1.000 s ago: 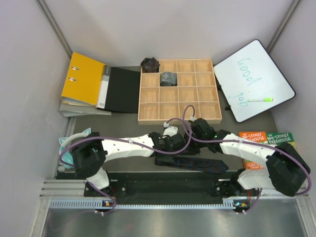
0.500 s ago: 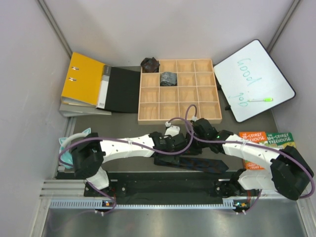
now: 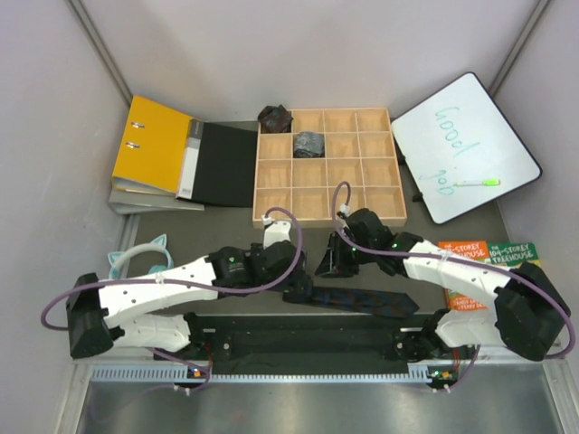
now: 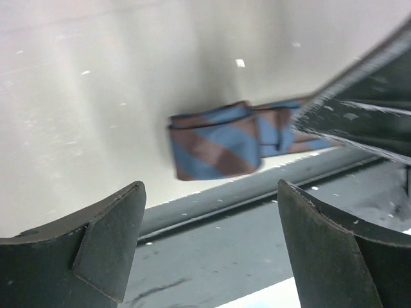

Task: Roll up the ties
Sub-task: Roll the tie at the center of the board.

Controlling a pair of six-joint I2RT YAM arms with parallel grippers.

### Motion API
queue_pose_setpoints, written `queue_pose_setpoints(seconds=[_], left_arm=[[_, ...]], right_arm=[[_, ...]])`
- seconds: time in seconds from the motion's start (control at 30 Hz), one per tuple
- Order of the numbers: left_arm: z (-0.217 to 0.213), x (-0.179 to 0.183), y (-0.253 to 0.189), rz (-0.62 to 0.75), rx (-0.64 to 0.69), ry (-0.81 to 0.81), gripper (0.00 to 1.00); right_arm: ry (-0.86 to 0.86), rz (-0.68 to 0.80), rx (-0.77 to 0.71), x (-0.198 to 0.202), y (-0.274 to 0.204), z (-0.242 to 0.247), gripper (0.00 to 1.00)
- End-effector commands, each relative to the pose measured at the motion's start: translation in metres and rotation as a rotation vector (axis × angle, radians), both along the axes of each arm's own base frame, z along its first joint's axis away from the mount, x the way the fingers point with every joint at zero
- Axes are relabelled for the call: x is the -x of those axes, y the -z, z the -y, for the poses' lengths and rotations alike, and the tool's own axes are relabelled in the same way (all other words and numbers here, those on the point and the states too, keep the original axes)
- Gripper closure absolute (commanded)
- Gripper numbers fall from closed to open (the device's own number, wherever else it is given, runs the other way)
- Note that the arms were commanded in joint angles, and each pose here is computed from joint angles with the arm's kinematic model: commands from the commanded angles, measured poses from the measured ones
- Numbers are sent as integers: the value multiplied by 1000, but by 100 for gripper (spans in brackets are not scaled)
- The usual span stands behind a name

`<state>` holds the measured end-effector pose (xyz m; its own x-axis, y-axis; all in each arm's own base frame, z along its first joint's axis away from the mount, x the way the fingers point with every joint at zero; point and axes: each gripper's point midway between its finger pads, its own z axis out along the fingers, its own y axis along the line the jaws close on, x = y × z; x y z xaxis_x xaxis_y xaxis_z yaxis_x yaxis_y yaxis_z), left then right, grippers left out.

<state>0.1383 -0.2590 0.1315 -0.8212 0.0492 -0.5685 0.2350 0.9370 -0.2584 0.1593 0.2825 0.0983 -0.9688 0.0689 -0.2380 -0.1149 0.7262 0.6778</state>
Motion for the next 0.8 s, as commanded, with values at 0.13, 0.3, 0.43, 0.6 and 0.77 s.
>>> queue_pose_setpoints(seconds=[0.13,0.3,0.43,0.6,0.77], left_arm=[[-35,-6,9,12,51,-91,13],[-43,-9,13,3,70,-115,13],[-46,-9,20,-8,65,-119,14],[-44,-11,27,-18,86,-119,15],[-41,-12,29,-24,97,-115,15]], right_arm=[[-64,50,-57,-5,-24,-41,71],[-86,45,-55,-5,-22,-55,71],[-91,27,-44,-5,-13,-57,72],[-89,14,-37,-3,-1,-56,73],[-87,-8,-14,1,15,-52,73]])
